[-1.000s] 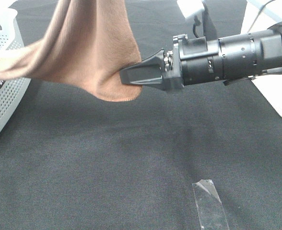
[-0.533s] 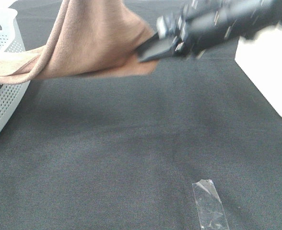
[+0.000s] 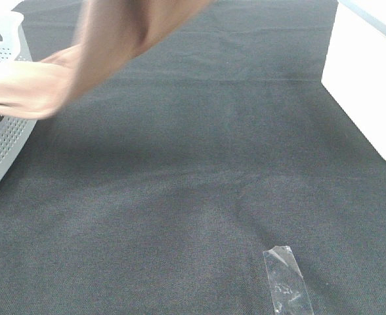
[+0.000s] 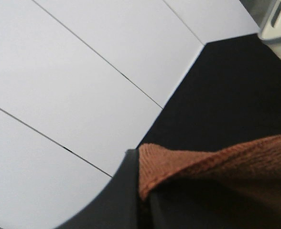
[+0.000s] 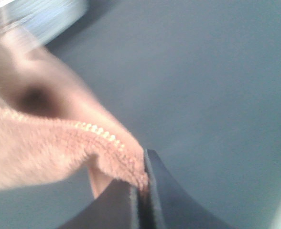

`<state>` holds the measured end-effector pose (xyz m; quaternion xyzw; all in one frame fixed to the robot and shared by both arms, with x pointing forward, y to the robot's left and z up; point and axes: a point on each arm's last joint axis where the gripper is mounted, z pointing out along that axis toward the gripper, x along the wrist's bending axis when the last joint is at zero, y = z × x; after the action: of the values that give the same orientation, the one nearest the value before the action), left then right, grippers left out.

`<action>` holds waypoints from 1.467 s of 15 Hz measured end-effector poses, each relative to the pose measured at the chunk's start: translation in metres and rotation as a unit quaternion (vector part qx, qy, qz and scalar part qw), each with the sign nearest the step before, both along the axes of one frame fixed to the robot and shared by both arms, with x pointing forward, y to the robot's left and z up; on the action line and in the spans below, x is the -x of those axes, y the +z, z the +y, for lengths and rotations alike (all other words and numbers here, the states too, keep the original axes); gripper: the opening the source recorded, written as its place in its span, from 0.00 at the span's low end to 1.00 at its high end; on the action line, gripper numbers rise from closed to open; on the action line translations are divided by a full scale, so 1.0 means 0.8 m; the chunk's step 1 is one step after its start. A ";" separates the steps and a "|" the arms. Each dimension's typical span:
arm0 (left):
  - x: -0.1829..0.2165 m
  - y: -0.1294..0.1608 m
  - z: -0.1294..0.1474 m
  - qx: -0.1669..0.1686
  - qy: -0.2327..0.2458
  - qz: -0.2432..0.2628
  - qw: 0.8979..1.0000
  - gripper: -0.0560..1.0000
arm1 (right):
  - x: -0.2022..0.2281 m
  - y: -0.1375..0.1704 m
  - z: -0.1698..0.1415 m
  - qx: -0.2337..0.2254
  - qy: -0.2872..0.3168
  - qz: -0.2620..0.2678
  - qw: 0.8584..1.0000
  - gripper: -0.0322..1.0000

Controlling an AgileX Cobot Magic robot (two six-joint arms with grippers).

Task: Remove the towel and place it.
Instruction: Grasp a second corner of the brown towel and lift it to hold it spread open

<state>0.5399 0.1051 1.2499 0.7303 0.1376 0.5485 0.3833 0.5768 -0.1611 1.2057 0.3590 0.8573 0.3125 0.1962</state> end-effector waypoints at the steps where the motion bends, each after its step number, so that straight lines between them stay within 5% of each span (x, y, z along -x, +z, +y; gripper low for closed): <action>1: -0.012 0.005 0.014 0.032 0.009 -0.015 0.999 0.05 | -0.010 0.016 -0.003 0.014 -0.012 -0.033 0.999 0.03; 3: -0.032 0.012 0.038 0.088 0.016 -0.046 0.995 0.05 | -0.027 0.042 -0.004 0.020 -0.030 -0.096 0.995 0.03; 7: -0.069 0.011 0.069 0.134 0.008 -0.107 0.985 0.05 | -0.068 0.066 0.006 -0.004 -0.043 -0.220 0.974 0.03; 15: -0.152 0.005 0.082 0.159 -0.015 -0.198 0.967 0.05 | -0.118 0.069 0.019 -0.050 -0.064 -0.386 0.919 0.03; 22: -0.244 -0.030 0.062 0.168 -0.003 -0.226 0.960 0.05 | -0.179 0.029 0.005 -0.085 -0.098 -0.459 0.879 0.03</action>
<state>0.7349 0.1546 1.2262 0.5133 0.1355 0.6670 0.5228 0.7200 -0.1570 1.2289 0.2731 0.6016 0.4930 0.5661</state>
